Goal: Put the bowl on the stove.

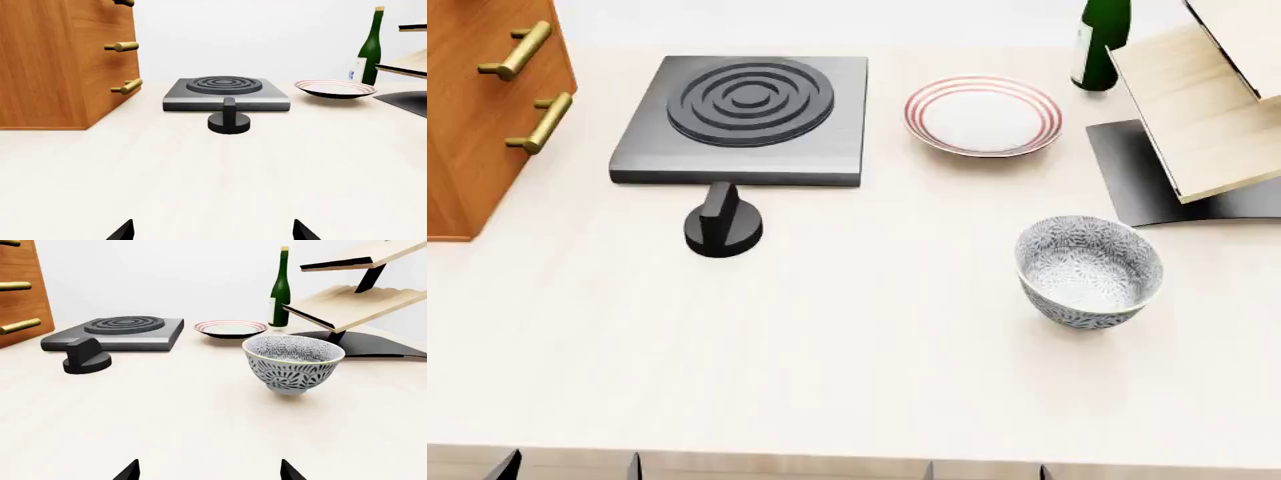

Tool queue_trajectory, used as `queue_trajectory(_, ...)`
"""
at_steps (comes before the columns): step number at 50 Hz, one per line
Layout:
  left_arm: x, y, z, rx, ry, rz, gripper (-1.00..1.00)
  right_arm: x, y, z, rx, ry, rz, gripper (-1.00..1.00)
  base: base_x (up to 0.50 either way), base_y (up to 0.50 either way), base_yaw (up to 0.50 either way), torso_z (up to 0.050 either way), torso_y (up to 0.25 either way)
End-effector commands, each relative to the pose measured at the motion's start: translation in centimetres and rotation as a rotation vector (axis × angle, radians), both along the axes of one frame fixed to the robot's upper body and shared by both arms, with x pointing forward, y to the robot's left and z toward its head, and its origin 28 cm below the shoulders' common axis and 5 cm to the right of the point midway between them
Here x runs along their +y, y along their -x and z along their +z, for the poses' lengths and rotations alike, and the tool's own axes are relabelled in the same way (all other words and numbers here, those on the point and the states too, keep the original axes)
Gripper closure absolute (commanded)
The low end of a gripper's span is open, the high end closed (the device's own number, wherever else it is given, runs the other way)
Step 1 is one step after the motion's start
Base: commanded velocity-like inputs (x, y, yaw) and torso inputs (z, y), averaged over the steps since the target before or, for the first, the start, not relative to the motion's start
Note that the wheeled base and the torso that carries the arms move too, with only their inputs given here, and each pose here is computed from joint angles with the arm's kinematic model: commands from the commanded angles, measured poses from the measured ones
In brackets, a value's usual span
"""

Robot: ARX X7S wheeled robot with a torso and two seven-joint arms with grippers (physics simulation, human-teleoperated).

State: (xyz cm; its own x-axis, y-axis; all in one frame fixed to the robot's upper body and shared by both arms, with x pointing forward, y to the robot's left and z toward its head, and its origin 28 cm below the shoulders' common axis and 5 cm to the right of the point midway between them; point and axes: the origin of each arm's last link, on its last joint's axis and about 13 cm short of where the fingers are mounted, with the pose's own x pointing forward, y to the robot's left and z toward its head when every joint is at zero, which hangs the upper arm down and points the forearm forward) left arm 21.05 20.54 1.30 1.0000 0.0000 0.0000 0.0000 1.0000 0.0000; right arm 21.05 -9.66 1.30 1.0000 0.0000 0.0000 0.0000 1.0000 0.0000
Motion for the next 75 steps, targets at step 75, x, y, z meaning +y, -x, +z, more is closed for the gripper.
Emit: queue_trajectory(75,5.8,7.8,23.6,-1.004,0.36,-0.097,-1.0,-18.2,12.2,22.7,-0.295,-0.203,-0.232,-1.0,0.0,0.0,0.0,0.0,0.0)
